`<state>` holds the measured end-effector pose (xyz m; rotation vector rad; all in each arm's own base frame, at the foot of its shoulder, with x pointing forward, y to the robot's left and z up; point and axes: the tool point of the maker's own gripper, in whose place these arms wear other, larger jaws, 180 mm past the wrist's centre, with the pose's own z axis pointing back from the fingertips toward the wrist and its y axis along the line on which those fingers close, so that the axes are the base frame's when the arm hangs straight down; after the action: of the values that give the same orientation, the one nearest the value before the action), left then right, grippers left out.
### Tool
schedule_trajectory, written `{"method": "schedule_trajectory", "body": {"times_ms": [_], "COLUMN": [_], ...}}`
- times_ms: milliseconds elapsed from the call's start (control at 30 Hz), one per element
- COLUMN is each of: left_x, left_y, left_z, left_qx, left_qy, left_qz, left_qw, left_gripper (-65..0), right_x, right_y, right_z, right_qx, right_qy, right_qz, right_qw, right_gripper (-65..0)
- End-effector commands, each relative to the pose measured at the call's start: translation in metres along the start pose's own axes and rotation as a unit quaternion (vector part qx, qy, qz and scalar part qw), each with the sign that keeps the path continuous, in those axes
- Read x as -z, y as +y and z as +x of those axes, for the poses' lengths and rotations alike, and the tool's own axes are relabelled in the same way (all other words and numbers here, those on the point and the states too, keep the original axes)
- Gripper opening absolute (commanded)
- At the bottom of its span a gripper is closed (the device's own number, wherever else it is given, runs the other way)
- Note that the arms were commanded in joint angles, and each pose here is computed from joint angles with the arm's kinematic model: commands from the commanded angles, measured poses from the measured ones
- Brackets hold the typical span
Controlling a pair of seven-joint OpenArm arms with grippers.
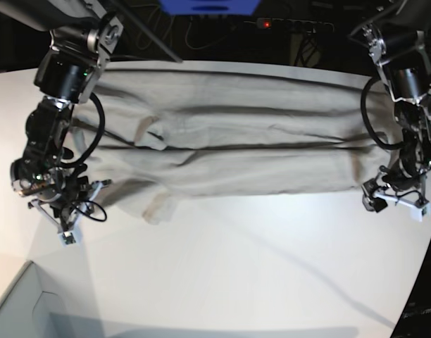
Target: Layout the t-shirt on the table in an organized manner, then fold the t-shirt properly
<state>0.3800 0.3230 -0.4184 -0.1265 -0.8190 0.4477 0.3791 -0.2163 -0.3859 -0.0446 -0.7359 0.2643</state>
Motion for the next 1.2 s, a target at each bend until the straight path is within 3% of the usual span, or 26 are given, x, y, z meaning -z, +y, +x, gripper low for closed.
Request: {"method": "schedule_trajectory", "body": {"times_ms": [0, 133, 300, 533, 733, 1067, 1167], "left_x": [0.002, 0.014, 0.023, 0.033, 0.039, 0.038, 0.038], "left_y": [0.0, 0.006, 0.015, 0.02, 0.008, 0.011, 0.011], "left_z": [0.021, 0.013, 0.008, -0.008, -0.01, -0.008, -0.008], "left_qx": [0.009, 0.018, 0.019, 0.0, 0.037, 0.038, 0.039], "left_qy": [-0.016, 0.01, -0.022, -0.019, -0.009, -0.01, -0.009], "left_qz": [0.008, 0.027, 0.037, 0.042, 0.032, 0.036, 0.035], "left_qw": [1.0, 0.999, 0.999, 0.999, 0.999, 0.999, 0.999], "left_gripper": [-11.8, -11.8, -11.9, -12.0, -13.6, -62.6, -64.6], "right_x": [-0.005, -0.005, -0.006, -0.008, -0.008, -0.008, -0.008], "right_y": [-0.011, -0.011, -0.012, -0.02, -0.021, -0.021, -0.02], "right_z": [0.017, 0.017, 0.018, 0.016, 0.017, 0.017, 0.016], "right_qx": [-0.002, -0.002, -0.003, -0.006, -0.007, -0.007, -0.007], "right_qy": [-0.026, -0.025, -0.026, -0.024, -0.024, -0.024, -0.023], "right_qz": [-0.011, -0.012, -0.013, -0.02, -0.02, -0.02, -0.02], "right_qw": [0.9996, 0.9996, 0.9996, 0.9995, 0.9995, 0.9995, 0.9995], "right_gripper": [-56.0, -56.0, -56.0, -56.0, -56.0, -56.0, -56.0]}}
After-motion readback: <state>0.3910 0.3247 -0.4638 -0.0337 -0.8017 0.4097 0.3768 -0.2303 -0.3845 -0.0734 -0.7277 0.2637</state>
